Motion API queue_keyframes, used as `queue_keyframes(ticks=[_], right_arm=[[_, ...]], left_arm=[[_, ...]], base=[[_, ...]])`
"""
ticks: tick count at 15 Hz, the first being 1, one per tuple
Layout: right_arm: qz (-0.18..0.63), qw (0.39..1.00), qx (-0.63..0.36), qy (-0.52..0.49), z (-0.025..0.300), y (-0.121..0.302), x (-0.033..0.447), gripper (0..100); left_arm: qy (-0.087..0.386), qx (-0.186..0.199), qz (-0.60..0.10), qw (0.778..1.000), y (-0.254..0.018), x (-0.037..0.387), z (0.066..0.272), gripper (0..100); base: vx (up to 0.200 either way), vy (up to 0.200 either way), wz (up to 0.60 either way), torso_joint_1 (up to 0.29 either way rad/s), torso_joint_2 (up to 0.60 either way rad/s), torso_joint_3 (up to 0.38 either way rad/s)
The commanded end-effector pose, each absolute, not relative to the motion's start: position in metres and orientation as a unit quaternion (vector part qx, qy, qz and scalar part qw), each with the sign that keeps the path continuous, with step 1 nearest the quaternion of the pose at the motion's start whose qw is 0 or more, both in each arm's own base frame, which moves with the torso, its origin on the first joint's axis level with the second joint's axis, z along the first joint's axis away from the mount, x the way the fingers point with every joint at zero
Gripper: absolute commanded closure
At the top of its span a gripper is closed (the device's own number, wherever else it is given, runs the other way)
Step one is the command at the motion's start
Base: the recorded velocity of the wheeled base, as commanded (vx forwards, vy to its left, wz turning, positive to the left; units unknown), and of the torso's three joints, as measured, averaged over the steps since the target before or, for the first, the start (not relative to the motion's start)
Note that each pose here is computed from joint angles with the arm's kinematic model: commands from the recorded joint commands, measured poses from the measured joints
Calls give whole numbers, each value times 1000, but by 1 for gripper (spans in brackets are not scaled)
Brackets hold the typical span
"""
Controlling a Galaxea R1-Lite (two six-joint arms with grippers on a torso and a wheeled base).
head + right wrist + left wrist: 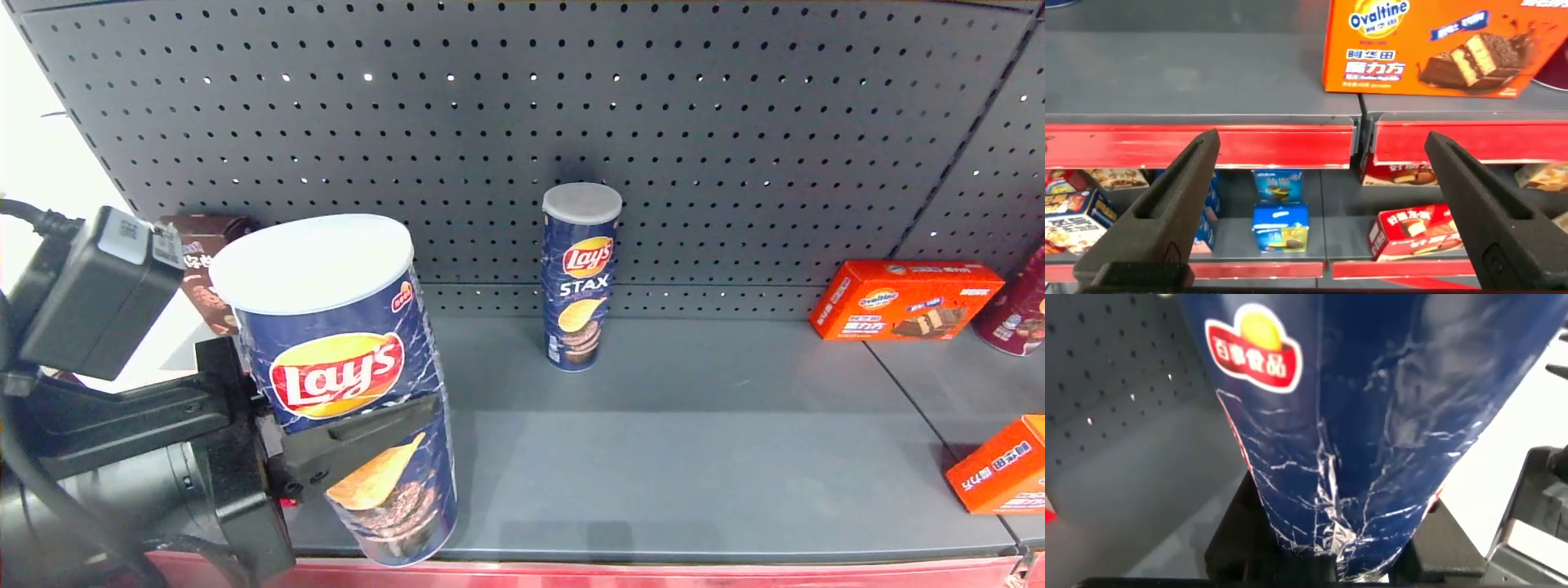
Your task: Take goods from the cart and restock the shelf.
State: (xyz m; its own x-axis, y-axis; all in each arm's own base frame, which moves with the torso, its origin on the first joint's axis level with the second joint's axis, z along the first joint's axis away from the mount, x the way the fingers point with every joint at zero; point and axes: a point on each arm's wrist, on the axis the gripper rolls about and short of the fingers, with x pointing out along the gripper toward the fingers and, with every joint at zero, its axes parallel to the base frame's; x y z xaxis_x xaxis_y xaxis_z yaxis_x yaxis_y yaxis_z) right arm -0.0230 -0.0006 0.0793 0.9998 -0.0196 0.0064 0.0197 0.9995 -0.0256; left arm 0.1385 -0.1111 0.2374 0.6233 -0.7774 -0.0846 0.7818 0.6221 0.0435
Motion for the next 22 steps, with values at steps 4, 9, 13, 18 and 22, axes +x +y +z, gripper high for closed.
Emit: queue_keyframes(ticks=[4,9,13,18,22], right_arm=[[91,996,-2,25,189,4,10,0],[169,984,-4,64,224,14,69,0],[221,971,-8,94,224,36,122,0],[291,955,-12,53,231,63,202,0],[423,903,-78,-11,236,79,260,0]], left_arm=[[24,24,-429,903,-116,147,246,100],[24,22,-435,900,-118,146,247,100],[23,21,-435,900,-120,149,249,100],[22,19,-431,902,-120,152,251,100],[21,7,-428,904,-120,153,254,100]], base=[[0,0,0,0,0,0],[0,0,0,0,0,0],[0,0,0,0,0,0],[0,0,0,0,0,0],[0,0,0,0,0,0]])
